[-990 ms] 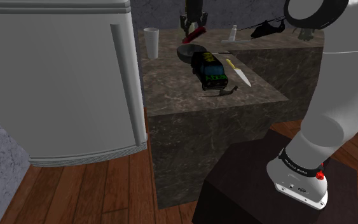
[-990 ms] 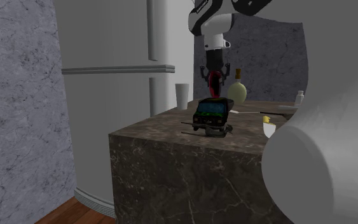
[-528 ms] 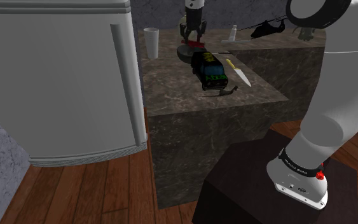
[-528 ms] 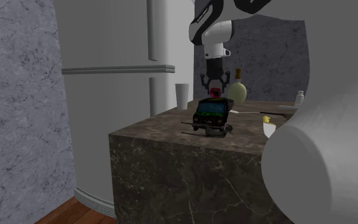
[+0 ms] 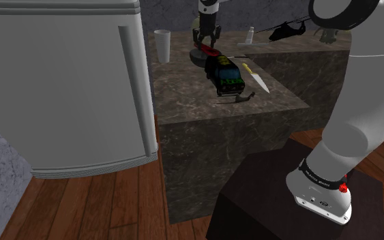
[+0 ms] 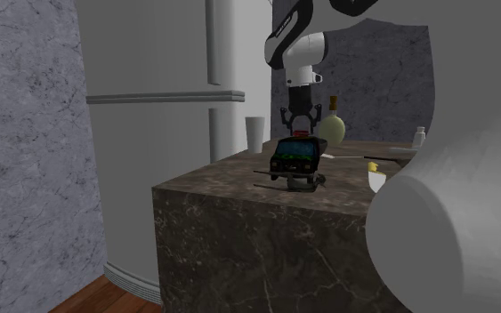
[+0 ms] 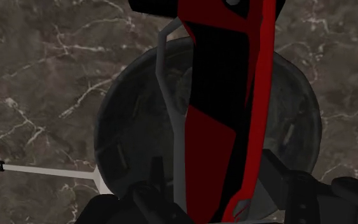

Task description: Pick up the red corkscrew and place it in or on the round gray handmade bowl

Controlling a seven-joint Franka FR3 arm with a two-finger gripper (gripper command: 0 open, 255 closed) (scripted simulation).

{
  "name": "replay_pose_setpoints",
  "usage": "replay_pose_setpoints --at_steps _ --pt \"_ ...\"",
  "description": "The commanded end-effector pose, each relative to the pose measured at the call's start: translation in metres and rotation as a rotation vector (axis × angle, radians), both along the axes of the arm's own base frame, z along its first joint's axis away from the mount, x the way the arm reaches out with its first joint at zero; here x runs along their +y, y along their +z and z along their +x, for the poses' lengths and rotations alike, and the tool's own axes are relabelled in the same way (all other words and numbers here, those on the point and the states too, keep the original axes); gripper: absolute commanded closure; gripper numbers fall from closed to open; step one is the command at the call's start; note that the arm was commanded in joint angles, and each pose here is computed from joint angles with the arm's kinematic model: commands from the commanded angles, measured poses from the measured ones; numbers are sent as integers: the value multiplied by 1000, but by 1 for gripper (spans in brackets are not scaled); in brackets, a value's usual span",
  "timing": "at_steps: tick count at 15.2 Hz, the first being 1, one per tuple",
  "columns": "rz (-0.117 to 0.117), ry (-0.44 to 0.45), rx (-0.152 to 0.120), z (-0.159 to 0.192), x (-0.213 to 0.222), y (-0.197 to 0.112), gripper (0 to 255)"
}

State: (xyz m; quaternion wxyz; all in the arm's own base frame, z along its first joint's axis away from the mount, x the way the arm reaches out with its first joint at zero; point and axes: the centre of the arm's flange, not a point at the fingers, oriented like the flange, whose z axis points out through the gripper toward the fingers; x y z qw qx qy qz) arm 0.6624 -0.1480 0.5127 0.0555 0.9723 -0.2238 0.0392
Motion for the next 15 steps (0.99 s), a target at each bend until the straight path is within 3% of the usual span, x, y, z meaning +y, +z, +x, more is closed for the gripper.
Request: replay_pose_setpoints --at_steps 1,3,4,9,13,15 --pt "5 0 16 0 1 -8 255" --pt "5 0 16 0 1 -8 255" --pt "4 0 16 0 0 -9 0" --pt "5 0 16 0 1 -8 0" --pt "5 0 16 -2 7 42 0" --pt "5 0 16 -2 7 42 0"
